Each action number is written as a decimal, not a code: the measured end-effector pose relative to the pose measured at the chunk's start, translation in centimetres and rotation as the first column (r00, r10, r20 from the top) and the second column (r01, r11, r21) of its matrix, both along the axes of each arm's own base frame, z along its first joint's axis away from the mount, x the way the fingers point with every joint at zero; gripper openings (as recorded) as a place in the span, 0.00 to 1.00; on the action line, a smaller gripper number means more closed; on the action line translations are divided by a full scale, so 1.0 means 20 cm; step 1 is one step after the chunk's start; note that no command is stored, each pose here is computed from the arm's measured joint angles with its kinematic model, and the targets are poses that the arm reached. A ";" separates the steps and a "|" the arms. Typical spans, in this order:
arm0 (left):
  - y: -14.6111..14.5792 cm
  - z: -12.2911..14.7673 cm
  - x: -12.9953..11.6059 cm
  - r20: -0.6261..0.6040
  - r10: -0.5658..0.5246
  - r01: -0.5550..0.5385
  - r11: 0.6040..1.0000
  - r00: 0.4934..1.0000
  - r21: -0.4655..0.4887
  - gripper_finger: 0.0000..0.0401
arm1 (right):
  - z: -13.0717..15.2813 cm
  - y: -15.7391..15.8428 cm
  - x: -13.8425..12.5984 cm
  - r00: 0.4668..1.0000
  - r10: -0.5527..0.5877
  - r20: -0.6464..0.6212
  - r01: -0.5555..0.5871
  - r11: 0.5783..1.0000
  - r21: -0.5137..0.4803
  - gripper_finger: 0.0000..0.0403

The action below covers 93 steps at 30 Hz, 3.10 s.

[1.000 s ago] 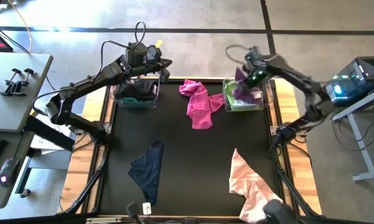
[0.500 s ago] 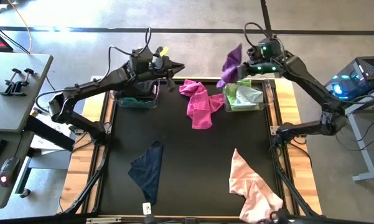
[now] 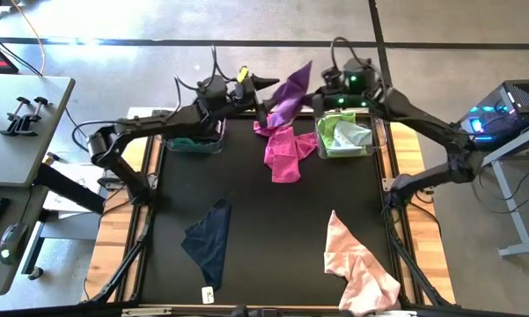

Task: Sort towels by color in basket
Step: Put the violet kitchen towel into the left transparent bin

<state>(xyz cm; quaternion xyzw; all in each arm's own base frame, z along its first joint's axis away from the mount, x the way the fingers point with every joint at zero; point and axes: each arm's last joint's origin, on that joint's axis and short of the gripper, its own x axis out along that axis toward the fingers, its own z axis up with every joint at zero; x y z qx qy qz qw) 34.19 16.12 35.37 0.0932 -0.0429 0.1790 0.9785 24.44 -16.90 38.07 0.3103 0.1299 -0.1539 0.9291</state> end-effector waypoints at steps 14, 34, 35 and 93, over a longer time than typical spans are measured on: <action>0.00 -0.10 0.05 -0.036 -0.235 0.223 0.955 0.971 -0.198 0.70 | -0.02 0.09 0.16 0.982 0.174 0.074 -0.172 0.984 -0.043 0.03; -0.05 0.05 -0.13 -0.113 -0.248 0.231 0.963 0.962 -0.139 0.05 | 0.18 0.04 -0.09 0.984 0.041 0.175 -0.006 0.981 -0.196 0.34; -0.05 0.09 -0.17 -0.126 -0.204 0.191 0.976 0.971 -0.109 0.04 | 0.19 0.04 -0.11 0.985 0.029 0.170 0.008 0.977 -0.212 0.35; 0.32 -0.41 -0.56 -0.804 0.177 -0.799 0.355 0.568 -0.486 0.30 | -0.08 -0.54 -0.37 0.959 -0.239 -0.152 0.130 0.848 -0.514 0.35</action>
